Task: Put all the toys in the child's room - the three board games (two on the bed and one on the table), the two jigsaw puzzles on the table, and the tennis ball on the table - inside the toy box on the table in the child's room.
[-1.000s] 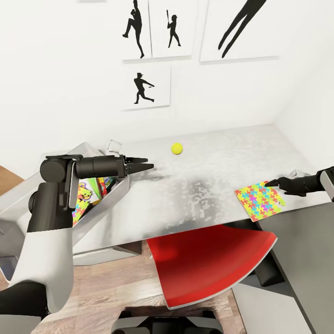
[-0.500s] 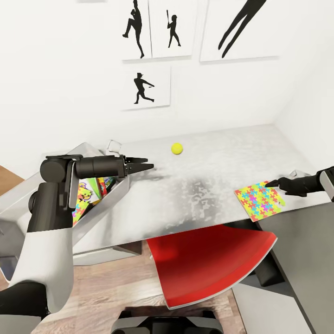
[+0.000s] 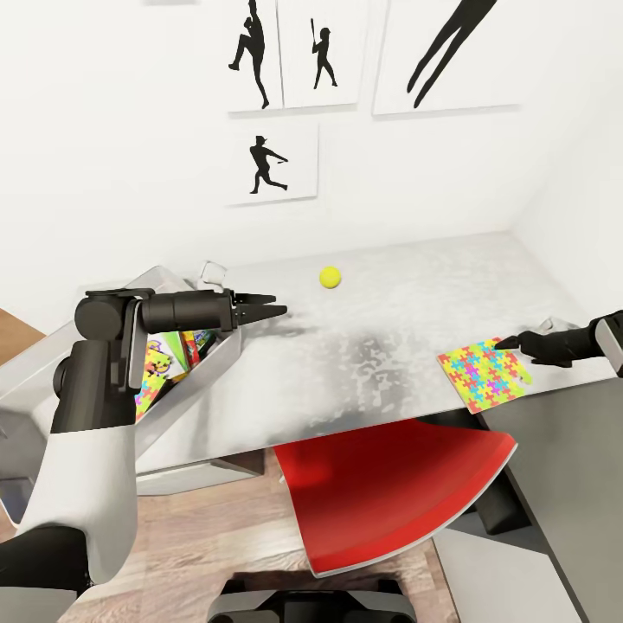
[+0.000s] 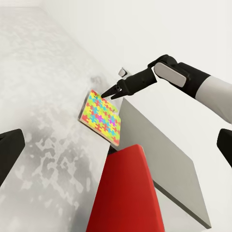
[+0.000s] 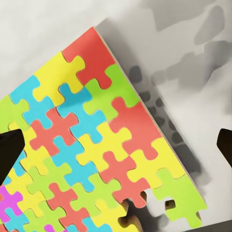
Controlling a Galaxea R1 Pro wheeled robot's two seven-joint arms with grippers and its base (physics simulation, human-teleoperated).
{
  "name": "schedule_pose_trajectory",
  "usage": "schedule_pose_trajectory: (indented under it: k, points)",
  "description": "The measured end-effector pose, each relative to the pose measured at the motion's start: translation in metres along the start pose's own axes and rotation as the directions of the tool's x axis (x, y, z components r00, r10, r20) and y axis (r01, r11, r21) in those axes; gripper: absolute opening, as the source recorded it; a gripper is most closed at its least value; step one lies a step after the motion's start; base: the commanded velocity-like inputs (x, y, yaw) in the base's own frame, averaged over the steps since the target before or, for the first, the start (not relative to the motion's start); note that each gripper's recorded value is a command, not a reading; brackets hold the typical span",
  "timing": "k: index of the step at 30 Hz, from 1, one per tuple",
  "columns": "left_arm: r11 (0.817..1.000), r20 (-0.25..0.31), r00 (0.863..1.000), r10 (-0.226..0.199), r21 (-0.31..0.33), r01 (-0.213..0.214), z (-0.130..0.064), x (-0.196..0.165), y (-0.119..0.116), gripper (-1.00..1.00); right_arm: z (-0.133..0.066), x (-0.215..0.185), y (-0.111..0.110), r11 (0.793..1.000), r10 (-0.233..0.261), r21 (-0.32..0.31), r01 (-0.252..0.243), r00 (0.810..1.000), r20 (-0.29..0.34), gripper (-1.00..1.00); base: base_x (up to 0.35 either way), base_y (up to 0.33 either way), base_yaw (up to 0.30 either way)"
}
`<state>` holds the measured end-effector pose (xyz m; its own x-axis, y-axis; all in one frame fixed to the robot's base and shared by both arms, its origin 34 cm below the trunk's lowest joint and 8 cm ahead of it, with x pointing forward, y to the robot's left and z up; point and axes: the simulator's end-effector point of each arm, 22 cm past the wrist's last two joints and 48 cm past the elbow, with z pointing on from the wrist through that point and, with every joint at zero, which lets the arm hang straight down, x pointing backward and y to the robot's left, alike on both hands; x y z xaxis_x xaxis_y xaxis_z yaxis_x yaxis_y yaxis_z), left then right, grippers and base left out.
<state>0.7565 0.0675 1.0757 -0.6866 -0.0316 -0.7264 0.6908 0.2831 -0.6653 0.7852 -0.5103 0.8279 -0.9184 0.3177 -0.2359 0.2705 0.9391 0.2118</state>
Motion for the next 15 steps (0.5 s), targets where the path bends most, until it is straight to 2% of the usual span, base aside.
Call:
schedule_pose_trajectory:
  k: [15]
  points:
    - [1.0, 0.0, 1.0, 0.0, 0.0, 0.0, 0.0, 0.0, 0.0, 1.0, 0.009, 0.004, 0.016, 1.0, -0.009, -0.022, 0.008, 1.0, -0.012, 1.0, 0.0, 0.0, 0.0]
